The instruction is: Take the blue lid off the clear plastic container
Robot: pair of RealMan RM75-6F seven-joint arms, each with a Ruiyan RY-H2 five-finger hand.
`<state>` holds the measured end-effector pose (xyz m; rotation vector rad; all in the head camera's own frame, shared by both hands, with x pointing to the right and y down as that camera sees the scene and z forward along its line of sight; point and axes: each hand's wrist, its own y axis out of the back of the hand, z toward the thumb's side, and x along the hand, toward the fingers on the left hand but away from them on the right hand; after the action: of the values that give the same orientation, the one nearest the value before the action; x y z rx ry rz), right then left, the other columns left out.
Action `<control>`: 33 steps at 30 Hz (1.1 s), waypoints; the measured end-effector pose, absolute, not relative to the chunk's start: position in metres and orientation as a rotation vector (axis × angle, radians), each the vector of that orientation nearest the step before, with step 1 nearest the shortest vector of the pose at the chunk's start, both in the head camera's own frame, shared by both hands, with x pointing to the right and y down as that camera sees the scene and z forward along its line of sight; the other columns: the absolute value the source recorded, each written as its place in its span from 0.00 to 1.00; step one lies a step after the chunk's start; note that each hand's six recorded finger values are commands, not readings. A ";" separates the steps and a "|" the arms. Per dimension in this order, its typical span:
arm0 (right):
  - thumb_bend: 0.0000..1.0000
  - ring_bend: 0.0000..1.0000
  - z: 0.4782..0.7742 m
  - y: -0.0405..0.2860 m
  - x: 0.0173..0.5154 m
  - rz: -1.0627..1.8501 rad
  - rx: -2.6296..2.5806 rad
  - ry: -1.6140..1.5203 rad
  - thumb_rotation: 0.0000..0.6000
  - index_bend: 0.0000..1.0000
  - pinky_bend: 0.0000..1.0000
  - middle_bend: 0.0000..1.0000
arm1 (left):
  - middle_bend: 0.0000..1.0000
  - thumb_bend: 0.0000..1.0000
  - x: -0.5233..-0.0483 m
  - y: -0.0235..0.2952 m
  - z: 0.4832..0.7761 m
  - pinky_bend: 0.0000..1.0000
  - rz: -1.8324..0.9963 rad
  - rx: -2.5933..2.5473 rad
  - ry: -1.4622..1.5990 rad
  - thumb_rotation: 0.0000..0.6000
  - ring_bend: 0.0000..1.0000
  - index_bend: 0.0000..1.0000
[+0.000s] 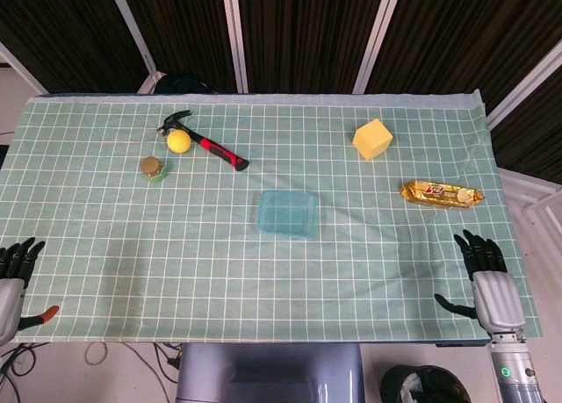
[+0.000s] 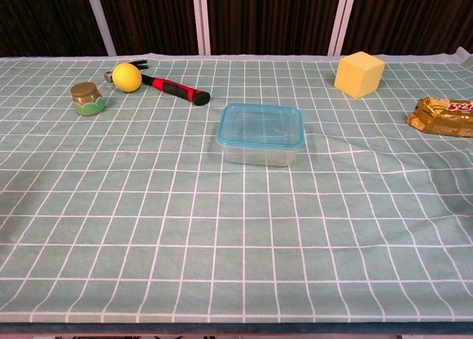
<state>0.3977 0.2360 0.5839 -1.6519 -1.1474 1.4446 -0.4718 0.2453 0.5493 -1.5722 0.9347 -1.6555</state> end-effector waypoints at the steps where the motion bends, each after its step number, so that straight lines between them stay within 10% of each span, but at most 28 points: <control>1: 0.22 0.00 0.585 0.236 0.397 1.448 -1.653 -1.148 1.00 0.00 0.00 0.00 | 0.00 0.00 -0.469 0.240 0.550 0.00 -1.651 -1.571 0.931 1.00 0.00 0.00; 33: 0.22 0.00 0.604 0.240 0.399 1.575 -1.748 -1.214 1.00 0.00 0.00 0.00 | 0.00 0.00 -0.196 0.053 0.637 0.00 -1.554 -1.870 0.609 1.00 0.00 0.00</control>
<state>0.3985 0.2399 0.6039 -1.7477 -1.2137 1.5754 -0.1956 0.0527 0.6375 -1.8699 0.6094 -1.5545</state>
